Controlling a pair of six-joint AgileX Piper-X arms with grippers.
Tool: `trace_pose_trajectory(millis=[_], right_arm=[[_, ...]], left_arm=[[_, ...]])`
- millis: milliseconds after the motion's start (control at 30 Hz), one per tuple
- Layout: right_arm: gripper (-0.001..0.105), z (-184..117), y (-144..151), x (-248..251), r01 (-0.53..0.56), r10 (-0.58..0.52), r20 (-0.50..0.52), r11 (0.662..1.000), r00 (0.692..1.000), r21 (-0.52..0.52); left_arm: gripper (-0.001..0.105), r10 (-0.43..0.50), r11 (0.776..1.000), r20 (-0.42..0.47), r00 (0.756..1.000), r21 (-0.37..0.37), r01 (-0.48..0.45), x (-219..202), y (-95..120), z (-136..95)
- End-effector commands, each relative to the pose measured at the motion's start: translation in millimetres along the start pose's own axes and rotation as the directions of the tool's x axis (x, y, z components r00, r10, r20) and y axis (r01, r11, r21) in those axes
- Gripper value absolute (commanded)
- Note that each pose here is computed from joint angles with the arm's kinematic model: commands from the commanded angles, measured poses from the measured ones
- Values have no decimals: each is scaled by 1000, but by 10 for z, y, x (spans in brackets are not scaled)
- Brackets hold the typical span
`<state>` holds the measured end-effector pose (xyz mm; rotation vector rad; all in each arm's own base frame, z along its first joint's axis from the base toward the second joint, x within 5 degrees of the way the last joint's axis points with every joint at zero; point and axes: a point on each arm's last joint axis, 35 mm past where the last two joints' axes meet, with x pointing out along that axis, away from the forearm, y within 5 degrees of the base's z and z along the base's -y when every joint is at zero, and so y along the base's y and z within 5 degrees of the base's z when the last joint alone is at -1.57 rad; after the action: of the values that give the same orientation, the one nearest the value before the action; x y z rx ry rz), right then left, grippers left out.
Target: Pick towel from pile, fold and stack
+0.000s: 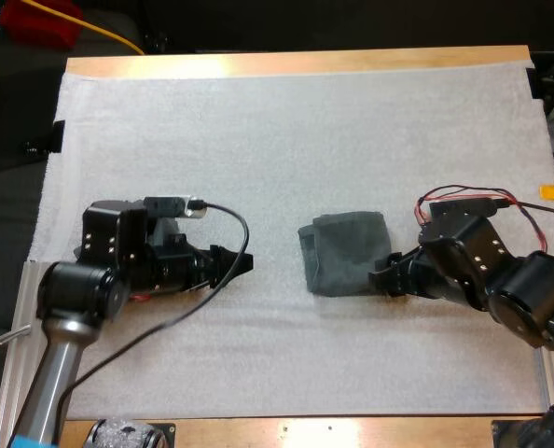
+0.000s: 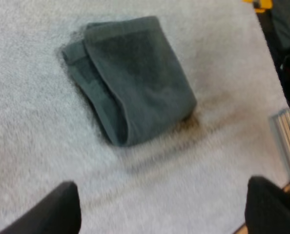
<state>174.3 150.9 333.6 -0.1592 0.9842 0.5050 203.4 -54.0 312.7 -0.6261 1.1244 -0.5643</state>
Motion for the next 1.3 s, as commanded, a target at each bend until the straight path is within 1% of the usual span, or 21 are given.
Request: trace_pose_trajectory(millis=[0,100,133,167,200,300,400,467,533,567,700,767,867,933,1000,1100,1267], right_arm=[[63,13,7,-62,-3,3,26,1000,1000,-17],[63,27,15,-113,-27,28,58,999,998,-21],[63,50,33,-136,-71,72,83,997,994,-23],[63,64,43,-138,-91,93,93,996,991,-25],[63,103,70,-146,-148,151,120,988,981,-33],[63,122,84,-151,-180,183,132,983,974,-37],[63,122,90,-152,-194,197,130,980,972,-37],[63,121,90,-152,-194,197,129,980,972,-37],[63,121,90,-152,-194,197,129,980,972,-37],[63,121,90,-152,-195,197,129,980,972,-29],[63,121,90,-152,-195,197,129,980,972,-29],[63,121,90,-152,-196,197,129,980,972,-27],[63,121,90,-152,-196,197,129,980,972,-27],[63,121,90,-152,-196,197,129,980,972,-27],[63,121,90,-152,-196,197,129,980,972,-27],[63,121,90,-152,-196,197,129,980,972,-27],[63,123,90,-152,-196,198,131,980,971,-27]], left_arm=[[68,-28,1000,-2,1000,9,28,30,-20,43],[68,-65,998,-54,996,11,66,195,-3,102],[68,-52,998,-84,995,20,54,329,-2,121],[68,-43,999,-96,994,28,46,395,-3,128],[68,-29,999,-136,990,37,34,614,-9,144],[68,-10,999,-145,989,34,15,793,0,175],[68,5,1000,-152,988,5,-4,997,45,221],[68,13,1000,-158,987,-22,-17,1145,112,261],[68,15,994,-176,984,-100,-33,1463,302,340],[68,1,992,-185,983,-123,-25,1599,383,365],[68,1,984,-199,980,-177,-37,1763,500,377],[68,-2,977,-220,976,-210,-46,1862,580,366],[68,6,972,-237,971,-227,-61,1919,635,349],[68,14,960,-264,964,-267,-87,1996,715,319],[68,15,954,-276,961,-284,-97,2031,750,305],[68,17,952,-282,959,-288,-101,2049,757,294],[68,29,954,-294,955,-277,-114,2096,709,248]])
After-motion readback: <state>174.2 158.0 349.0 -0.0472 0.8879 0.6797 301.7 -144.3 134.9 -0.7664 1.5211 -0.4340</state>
